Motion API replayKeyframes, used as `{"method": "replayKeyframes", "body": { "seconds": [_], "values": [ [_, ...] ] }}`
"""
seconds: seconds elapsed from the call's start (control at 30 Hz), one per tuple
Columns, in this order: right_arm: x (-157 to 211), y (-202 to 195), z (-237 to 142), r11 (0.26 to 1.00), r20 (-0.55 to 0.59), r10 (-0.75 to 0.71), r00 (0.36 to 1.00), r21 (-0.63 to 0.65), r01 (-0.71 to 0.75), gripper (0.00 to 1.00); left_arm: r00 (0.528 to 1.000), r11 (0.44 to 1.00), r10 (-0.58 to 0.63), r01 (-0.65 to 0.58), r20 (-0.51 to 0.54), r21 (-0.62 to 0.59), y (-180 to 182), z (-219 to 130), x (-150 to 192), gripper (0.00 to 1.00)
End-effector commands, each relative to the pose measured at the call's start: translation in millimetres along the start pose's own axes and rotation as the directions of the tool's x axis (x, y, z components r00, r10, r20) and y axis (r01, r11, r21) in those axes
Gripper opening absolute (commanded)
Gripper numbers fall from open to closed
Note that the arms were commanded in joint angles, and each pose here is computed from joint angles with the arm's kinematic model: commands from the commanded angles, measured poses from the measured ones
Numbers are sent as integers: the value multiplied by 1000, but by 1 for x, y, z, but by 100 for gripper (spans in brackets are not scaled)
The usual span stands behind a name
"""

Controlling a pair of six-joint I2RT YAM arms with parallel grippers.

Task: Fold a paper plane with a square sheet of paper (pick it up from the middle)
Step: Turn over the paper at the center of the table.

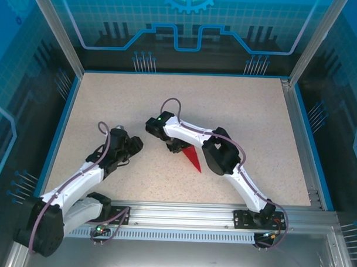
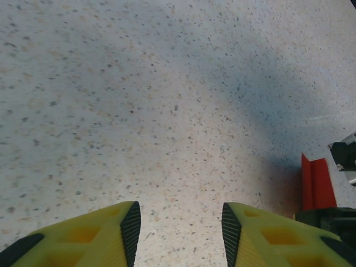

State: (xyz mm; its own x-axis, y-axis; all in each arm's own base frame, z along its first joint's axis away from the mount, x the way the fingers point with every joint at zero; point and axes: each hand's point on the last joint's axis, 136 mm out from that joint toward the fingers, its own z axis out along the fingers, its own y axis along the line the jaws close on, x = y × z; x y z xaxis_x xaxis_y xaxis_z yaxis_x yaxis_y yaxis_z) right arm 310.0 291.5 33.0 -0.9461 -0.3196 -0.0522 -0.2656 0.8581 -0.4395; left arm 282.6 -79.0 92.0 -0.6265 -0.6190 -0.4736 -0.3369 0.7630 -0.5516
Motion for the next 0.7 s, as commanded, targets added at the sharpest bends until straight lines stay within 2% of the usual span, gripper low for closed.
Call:
{"method": "replayKeyframes", "body": {
  "seconds": [0.0, 0.07, 0.17, 0.23, 0.3, 0.4, 0.53, 0.57, 0.63, 0.67],
  "values": [
    [-1, 37, -21, 981, 8, -22, 1000, -195, 23, 34, 1000, 1000, -17, 17, 1, -23, 10, -6, 2, 49],
    [-6, 51, -42, 943, 60, -23, 998, -329, 41, 48, 1000, 1000, -17, 17, -19, -1, 7, -10, 6, 50],
    [-13, 48, -83, 875, 184, 16, 983, -477, 75, 66, 999, 998, -17, 19, -41, 59, -4, -12, 9, 57],
    [-14, 40, -108, 825, 263, 62, 963, -556, 99, 73, 997, 993, -9, 18, -73, 114, -16, -11, 13, 59],
    [-14, 21, -123, 792, 323, 138, 936, -604, 91, 75, 994, 986, -1, 19, -109, 165, -28, -10, 16, 60],
    [-12, -20, -118, 735, 341, 299, 891, -678, 13, 74, 985, 972, 8, 33, -172, 233, -44, -7, 23, 62],
    [-11, -55, -90, 533, 304, 508, 806, -846, -17, 72, 968, 959, 9, 63, -251, 277, -60, -1, 33, 62],
    [-5, -58, -78, 480, 266, 528, 806, -877, -25, 69, 962, 956, 10, 71, -274, 284, -63, 1, 37, 62],
    [13, -58, -52, 408, 148, 497, 855, -910, -79, 56, 951, 953, 13, 81, -309, 290, -69, 4, 44, 62],
    [19, -59, -37, 396, 85, 483, 872, -909, -131, 44, 945, 951, 17, 85, -326, 297, -73, 5, 49, 62]
  ]
}}
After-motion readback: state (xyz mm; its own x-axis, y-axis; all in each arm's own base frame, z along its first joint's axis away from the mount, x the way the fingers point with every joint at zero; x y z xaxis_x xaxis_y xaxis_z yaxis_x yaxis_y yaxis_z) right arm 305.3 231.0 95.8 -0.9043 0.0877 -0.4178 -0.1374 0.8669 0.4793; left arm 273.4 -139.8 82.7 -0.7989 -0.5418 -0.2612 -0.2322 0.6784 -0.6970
